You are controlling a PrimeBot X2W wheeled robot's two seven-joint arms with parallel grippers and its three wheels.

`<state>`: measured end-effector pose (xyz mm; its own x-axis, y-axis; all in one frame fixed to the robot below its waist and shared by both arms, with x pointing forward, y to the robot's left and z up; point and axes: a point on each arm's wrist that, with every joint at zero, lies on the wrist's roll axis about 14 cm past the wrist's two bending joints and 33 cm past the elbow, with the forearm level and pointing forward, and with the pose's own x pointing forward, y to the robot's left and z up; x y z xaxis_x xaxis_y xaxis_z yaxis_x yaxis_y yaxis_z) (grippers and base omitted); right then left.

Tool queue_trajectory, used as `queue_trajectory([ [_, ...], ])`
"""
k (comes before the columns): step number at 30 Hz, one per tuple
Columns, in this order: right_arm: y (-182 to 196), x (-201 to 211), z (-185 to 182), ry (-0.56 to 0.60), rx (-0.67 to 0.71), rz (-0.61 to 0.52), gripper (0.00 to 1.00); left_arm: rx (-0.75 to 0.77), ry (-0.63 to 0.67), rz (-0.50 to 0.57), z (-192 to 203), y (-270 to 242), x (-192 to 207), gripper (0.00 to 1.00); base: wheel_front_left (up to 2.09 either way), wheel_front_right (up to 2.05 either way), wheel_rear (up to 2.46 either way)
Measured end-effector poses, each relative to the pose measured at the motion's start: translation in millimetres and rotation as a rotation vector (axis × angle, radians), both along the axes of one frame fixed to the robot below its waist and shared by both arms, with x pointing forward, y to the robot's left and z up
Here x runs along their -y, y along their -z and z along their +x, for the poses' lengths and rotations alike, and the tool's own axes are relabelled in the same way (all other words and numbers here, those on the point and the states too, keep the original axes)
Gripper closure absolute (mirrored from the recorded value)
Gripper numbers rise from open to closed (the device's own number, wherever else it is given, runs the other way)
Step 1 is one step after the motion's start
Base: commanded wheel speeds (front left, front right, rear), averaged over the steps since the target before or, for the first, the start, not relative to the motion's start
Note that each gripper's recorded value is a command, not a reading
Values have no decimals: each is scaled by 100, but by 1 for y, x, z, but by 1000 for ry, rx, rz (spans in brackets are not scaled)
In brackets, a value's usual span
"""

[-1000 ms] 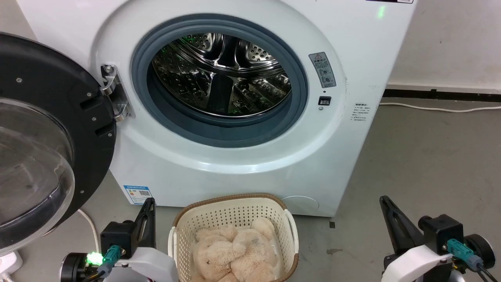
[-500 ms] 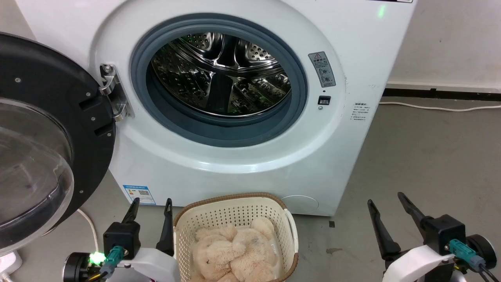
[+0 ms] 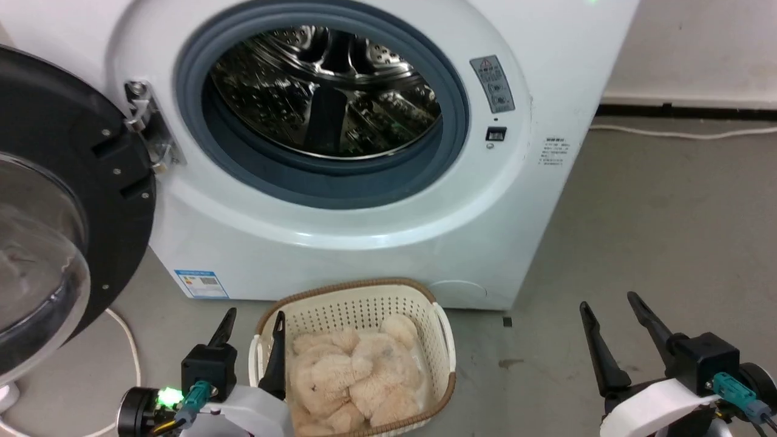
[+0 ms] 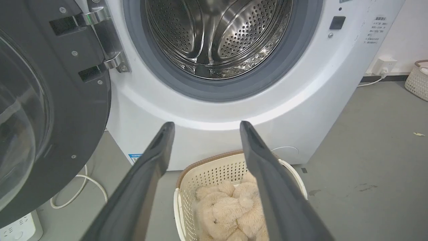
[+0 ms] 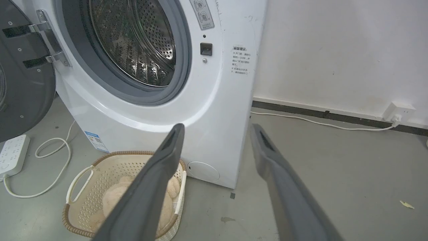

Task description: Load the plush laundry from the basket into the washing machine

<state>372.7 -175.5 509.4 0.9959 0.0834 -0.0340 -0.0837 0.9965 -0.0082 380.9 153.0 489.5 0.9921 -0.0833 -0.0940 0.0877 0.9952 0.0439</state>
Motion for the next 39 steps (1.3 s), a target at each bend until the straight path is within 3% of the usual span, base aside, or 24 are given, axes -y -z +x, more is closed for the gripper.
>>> queue_trajectory([
  [21, 35, 21, 10, 74, -77, 83, 0, -224, 161, 37, 35, 81, 35, 0, 0, 0, 0],
  [39, 70, 40, 18, 150, -147, 155, 0, -586, 300, 112, 42, 188, 48, 0, 0, 0, 0],
])
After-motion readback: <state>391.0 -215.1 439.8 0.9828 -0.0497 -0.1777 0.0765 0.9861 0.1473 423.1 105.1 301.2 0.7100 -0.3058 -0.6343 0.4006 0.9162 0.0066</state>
